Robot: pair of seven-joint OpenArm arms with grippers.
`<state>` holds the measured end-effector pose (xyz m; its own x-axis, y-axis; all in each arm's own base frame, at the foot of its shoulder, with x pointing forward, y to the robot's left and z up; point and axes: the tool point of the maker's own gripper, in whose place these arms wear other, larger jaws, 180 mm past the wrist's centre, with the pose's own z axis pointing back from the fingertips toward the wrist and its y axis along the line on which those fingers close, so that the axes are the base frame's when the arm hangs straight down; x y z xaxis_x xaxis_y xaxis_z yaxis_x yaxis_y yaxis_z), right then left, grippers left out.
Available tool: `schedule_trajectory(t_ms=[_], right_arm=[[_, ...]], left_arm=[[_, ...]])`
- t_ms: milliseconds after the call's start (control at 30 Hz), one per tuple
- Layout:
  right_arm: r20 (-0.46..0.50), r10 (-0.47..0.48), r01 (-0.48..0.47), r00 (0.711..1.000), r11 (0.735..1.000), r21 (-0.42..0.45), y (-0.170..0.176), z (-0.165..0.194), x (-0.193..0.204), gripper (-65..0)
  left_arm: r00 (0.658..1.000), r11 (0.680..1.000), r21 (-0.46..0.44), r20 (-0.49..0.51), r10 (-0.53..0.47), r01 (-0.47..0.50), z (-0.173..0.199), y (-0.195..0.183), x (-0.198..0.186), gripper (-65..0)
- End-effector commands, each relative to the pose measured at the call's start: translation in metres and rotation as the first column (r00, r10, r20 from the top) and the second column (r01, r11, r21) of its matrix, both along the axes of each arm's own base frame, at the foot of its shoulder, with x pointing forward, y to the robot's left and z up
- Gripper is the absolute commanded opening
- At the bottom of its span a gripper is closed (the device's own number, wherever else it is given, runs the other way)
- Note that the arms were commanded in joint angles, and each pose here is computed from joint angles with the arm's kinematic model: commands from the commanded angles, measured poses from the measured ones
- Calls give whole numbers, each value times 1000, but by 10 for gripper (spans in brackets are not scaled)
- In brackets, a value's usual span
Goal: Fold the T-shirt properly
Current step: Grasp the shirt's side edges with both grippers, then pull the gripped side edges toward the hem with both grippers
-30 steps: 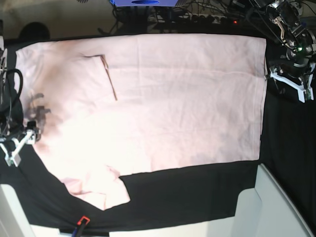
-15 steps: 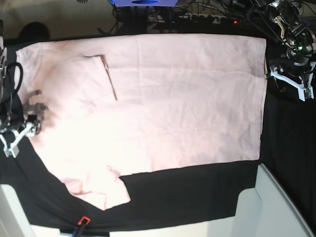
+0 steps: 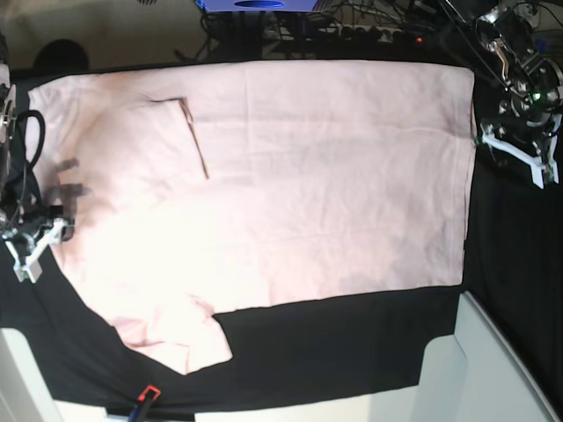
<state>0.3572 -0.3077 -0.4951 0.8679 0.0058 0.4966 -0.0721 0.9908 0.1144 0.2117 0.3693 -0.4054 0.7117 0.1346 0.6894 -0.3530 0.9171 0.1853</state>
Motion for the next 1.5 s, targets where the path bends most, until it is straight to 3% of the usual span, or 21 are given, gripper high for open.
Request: schedule_trajectory(t_ms=[0,167,300,400,600,800,1033,1267,1467], right_arm=[[42,1,-1,999,1000,-8,-8,15,15,-454],[45,2,-2,999,1000,-9,-8,16,15,-650],[45,2,-2,999,1000,-9,-8,16,15,-650],[45,2,-2,999,1000,-9,-8,16,15,-650],[44,3,-3,999,1000,-10,-8,16,15,-650],[44,3,-3,999,1000,-10,-8,16,15,-650],[34,4,-4,999,1000,-10,-8,12,10,-650],[45,26,-25,999,999,-26,-7,11,6,-650],[41,29,-28,999,999,-28,-7,9,3,-650]], left_arm=[[999,1000,27,46,-8,6,14,5,11,-296],[996,999,-32,86,8,-5,9,2,40,-279],[998,993,-112,46,31,-26,-11,2,57,-138],[999,987,-158,34,40,-34,-20,1,68,-96],[996,976,-216,77,38,-20,-16,-9,100,-96],[987,967,-202,73,-146,158,-15,-66,134,-99],[989,945,-294,34,-141,145,-40,-84,144,-101],[1000,961,-277,6,-4,6,-62,-42,135,-101],[1000,976,-217,3,7,-6,-54,-18,121,-101]])
